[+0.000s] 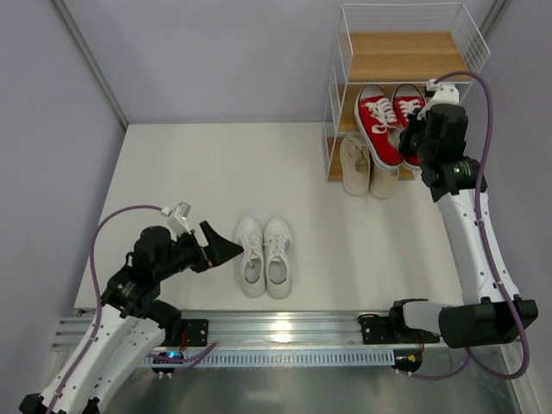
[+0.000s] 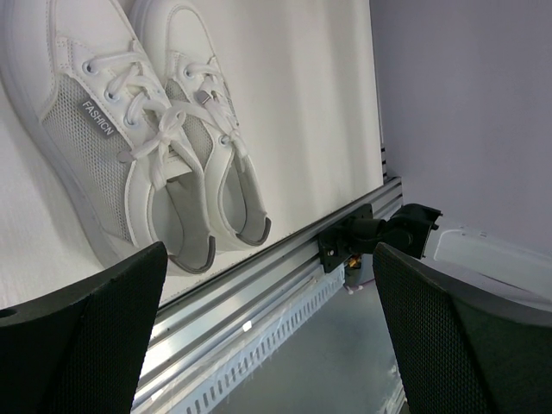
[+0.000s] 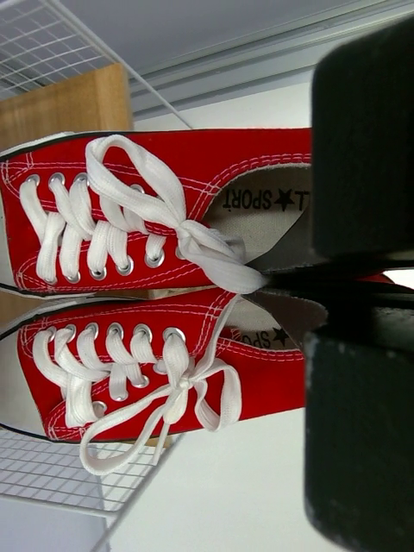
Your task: Place and organize the shoes onto the shoe shelf
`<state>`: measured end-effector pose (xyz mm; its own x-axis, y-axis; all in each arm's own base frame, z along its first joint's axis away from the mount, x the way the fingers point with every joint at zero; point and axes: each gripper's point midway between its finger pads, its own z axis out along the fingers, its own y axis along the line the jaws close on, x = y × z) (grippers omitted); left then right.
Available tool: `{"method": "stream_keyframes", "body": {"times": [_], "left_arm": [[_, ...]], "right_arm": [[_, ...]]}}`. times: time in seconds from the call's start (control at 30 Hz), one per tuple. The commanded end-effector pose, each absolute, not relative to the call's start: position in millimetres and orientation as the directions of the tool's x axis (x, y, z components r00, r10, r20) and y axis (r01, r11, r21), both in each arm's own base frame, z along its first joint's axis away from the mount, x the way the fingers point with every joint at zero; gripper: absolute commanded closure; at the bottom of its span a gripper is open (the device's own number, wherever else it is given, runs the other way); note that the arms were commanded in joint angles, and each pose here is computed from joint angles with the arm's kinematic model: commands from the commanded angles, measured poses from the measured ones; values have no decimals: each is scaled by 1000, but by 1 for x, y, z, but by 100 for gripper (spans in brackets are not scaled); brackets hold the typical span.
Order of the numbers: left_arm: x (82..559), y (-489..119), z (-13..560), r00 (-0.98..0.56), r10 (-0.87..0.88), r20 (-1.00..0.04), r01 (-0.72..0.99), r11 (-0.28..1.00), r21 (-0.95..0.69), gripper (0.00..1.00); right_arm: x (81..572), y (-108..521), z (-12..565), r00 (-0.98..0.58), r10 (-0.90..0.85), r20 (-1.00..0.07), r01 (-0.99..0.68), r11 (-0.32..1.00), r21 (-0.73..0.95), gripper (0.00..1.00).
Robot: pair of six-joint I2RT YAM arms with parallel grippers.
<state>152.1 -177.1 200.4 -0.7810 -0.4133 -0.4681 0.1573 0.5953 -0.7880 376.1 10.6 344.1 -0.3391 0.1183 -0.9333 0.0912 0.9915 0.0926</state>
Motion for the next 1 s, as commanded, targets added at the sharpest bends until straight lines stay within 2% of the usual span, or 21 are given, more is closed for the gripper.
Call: {"method": "stream_keyframes", "body": {"times": [0.0,0.23,0.47,0.6,0.97], "left_arm": [[155,-179,217,-764,-412,-498,195,587,-786,0],[153,-176,223,-755,-410,-512,203,596,-777,0],[151,-174,224,-752,-412,-515,201,601,-774,0],[150,-172,227,-748,-413,-519,204,601,-773,0],[148,-170,227,-746,-416,-521,198,608,-769,0]], "right_arm": [[403,7,469,72,132,-989,44,990,136,96],[442,0,465,100,159,-982,74,983,167,96],[454,-3,459,153,188,-970,79,976,202,96],[458,-5,473,221,200,-954,74,972,221,96],[488,-2,462,166,199,-966,73,974,213,96]]}}
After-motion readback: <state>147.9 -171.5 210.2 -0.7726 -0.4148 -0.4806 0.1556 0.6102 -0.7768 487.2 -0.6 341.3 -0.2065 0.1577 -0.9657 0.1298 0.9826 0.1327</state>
